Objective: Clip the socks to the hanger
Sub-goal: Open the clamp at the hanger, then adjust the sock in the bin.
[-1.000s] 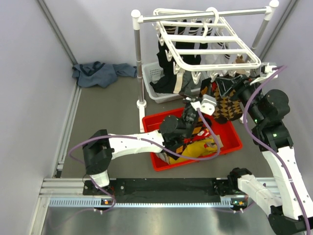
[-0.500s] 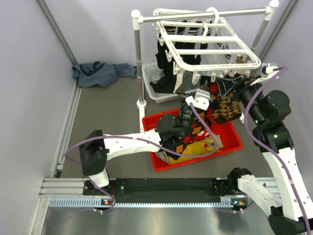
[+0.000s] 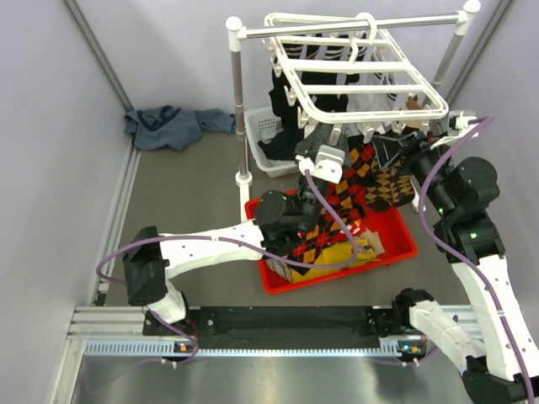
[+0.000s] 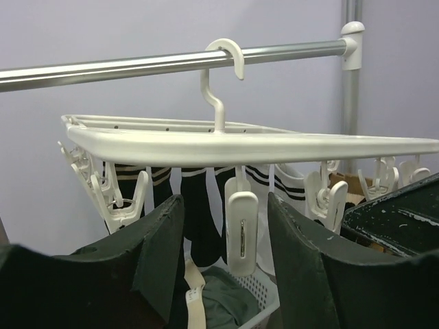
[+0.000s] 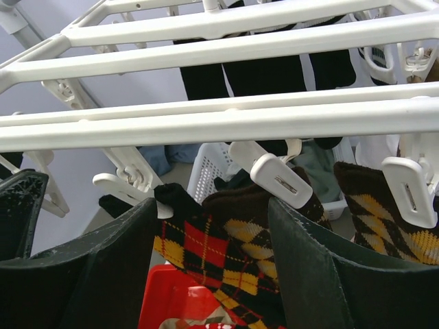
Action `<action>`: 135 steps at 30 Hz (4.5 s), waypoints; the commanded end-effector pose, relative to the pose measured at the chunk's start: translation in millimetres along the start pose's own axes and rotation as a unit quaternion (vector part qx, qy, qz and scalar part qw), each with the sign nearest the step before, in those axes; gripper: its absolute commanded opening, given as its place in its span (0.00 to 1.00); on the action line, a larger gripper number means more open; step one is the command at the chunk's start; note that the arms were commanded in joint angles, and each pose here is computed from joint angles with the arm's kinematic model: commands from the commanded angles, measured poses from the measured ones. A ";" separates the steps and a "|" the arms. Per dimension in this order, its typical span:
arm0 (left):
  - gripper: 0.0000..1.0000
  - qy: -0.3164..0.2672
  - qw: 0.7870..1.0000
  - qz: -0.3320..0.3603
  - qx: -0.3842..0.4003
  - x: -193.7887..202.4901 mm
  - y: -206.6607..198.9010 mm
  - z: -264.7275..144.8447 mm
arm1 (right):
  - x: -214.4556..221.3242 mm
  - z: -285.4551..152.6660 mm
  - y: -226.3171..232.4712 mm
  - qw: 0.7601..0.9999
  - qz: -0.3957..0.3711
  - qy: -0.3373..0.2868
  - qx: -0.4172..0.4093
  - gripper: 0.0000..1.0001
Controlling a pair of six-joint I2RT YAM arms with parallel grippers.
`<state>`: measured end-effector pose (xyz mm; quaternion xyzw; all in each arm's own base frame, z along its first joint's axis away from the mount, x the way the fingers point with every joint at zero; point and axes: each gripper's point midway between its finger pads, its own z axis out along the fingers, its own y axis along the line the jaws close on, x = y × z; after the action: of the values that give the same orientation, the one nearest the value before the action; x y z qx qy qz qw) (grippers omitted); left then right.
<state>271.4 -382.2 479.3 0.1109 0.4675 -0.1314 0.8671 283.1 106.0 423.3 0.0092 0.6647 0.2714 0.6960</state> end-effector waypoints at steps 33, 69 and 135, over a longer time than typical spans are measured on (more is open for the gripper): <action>0.15 0.040 0.998 -0.021 0.042 17.1 8.7 2.9 | -24.9 -18.2 16.1 0.999 -0.019 -0.032 -0.027 0.65; 0.03 0.160 0.959 -0.111 0.206 21.3 -57.8 -11.1 | -28.9 -6.5 99.5 0.969 0.064 0.077 -0.225 0.64; 0.82 0.511 0.834 -0.059 0.200 264.3 -88.4 -163.3 | 19.3 25.0 40.5 0.988 0.040 0.107 -0.106 0.02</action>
<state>243.5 -422.1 185.1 0.2874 0.7986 -0.2000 0.4895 283.2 160.8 428.3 -0.0693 0.7040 0.3822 0.5945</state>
